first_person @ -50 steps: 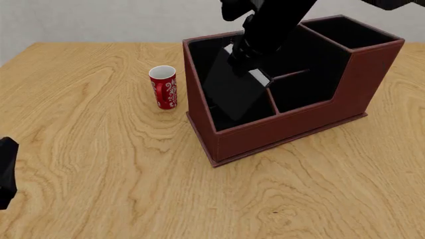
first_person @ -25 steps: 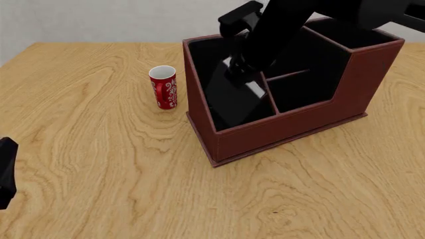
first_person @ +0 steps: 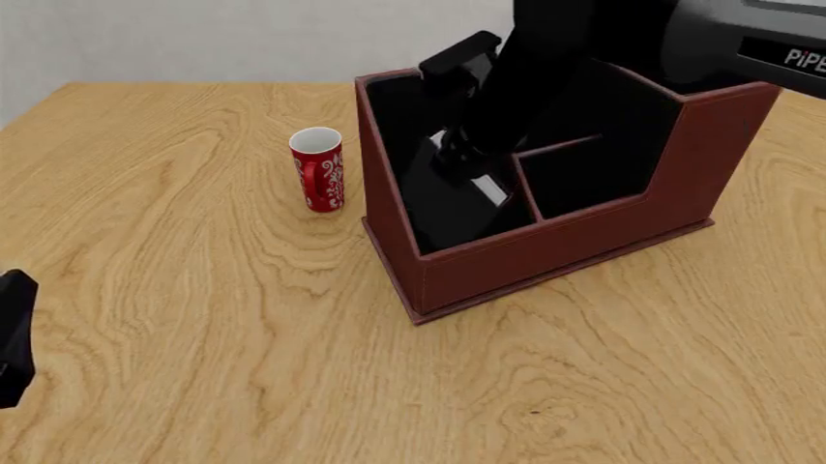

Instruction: Pick up the book and place it in the left compartment of the caddy.

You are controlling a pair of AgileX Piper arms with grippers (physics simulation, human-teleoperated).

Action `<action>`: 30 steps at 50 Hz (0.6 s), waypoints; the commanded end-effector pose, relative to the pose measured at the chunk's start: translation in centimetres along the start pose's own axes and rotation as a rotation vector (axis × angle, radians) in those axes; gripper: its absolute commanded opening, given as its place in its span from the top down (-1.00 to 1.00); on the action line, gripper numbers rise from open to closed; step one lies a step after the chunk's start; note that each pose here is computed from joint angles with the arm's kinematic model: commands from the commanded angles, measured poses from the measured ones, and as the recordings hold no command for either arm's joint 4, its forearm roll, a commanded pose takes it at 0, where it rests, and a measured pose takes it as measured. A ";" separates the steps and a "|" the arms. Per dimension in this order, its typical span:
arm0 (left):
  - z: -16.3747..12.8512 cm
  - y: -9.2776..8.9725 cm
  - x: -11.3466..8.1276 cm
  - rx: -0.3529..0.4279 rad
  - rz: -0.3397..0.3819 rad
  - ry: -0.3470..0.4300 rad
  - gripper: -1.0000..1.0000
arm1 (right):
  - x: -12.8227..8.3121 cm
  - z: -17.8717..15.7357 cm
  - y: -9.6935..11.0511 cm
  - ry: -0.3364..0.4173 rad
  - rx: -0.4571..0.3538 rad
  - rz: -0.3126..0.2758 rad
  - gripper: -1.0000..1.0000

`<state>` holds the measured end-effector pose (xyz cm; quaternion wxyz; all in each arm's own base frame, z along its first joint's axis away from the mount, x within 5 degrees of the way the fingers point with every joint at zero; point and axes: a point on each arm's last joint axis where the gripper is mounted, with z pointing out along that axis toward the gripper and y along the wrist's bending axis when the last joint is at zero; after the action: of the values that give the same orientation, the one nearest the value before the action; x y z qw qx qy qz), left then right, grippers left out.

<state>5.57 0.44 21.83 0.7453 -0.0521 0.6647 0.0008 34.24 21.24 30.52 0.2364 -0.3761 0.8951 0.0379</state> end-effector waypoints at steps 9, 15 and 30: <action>0.0 0.0 0.0 0.000 0.001 0.001 -1.00 | 0.0 -0.3 -0.1 -0.006 0.003 0.016 -1.00; 0.0 0.0 -0.1 0.003 -0.002 0.000 -1.00 | -0.1 -0.6 -0.3 -0.008 0.007 0.018 -1.00; 0.0 0.0 -0.4 0.003 -0.002 -0.007 -1.00 | -0.8 -2.7 -1.0 -0.029 0.017 0.013 -1.00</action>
<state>5.56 0.43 22.06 0.7465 -0.0516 0.6634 -0.0002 34.39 20.70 32.00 0.2454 -0.3684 0.8959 0.0376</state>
